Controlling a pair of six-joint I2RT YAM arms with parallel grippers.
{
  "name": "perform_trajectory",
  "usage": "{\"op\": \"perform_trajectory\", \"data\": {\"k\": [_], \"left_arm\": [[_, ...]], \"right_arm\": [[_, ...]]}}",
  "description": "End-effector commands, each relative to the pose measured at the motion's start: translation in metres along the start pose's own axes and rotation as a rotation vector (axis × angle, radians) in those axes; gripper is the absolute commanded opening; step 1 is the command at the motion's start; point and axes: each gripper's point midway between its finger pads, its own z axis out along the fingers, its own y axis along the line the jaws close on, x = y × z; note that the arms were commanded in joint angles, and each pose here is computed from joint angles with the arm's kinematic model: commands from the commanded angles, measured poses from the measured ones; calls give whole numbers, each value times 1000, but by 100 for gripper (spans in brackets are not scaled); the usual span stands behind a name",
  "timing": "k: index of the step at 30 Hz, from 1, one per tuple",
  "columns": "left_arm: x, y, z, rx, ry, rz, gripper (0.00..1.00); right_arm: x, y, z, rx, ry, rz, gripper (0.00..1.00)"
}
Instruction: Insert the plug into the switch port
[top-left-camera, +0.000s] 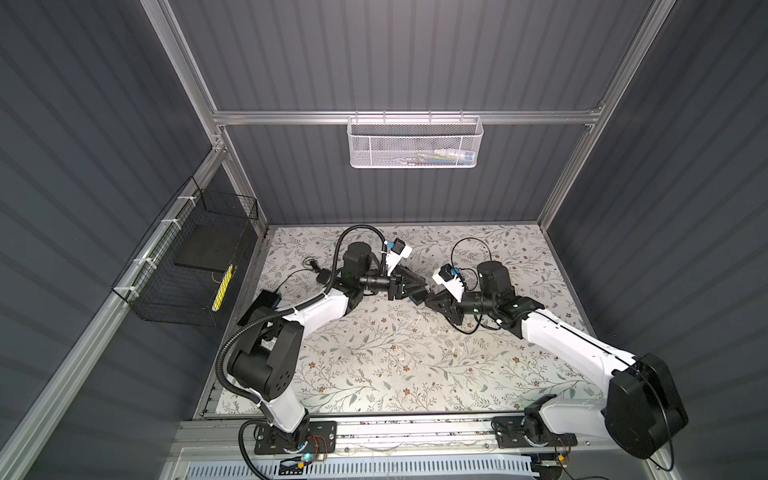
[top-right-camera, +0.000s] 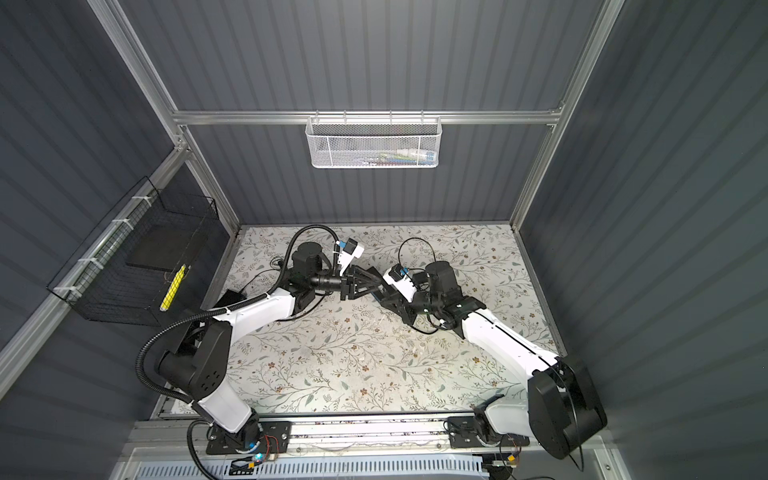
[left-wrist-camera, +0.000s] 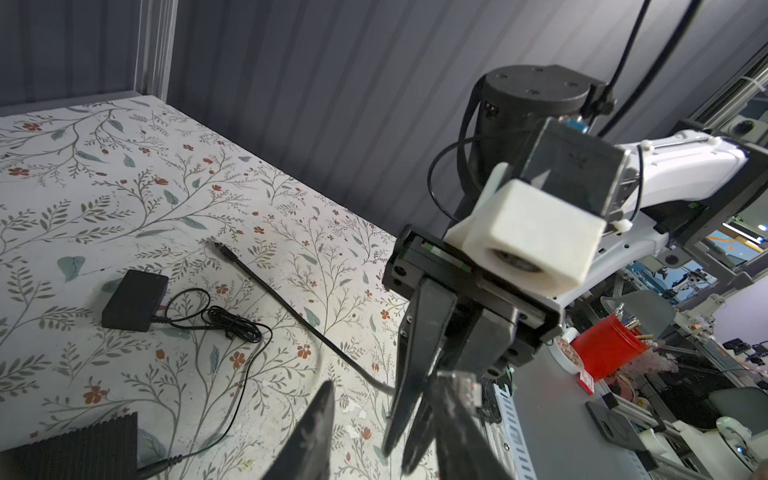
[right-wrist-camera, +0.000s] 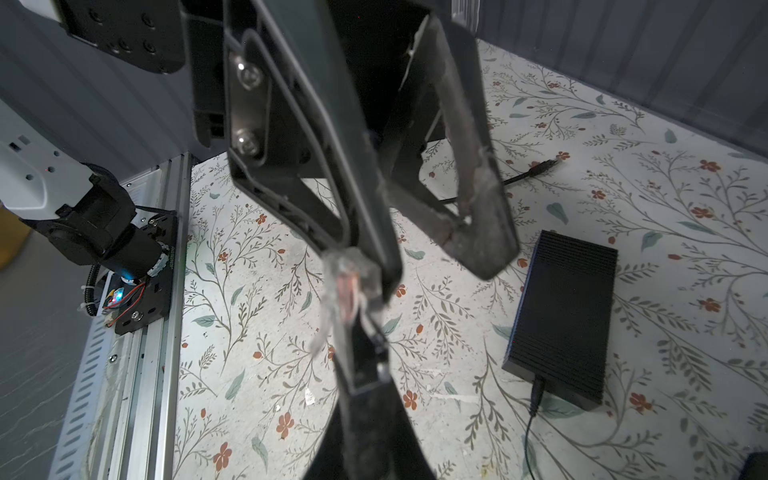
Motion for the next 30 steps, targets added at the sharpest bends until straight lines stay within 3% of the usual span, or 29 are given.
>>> {"op": "perform_trajectory", "data": {"k": [1,18,30], "left_arm": [[-3,-12,1,41,26,38,40],[-18,-12,-24,-16,26,96,38],[-27,-21,-22,47,-6,77,38]], "right_arm": [[-9,-1,1,-18,-10,-5,13],[0,-1,-2,3,3,1,12],[-1,-3,2,-6,0,11,12]]}}
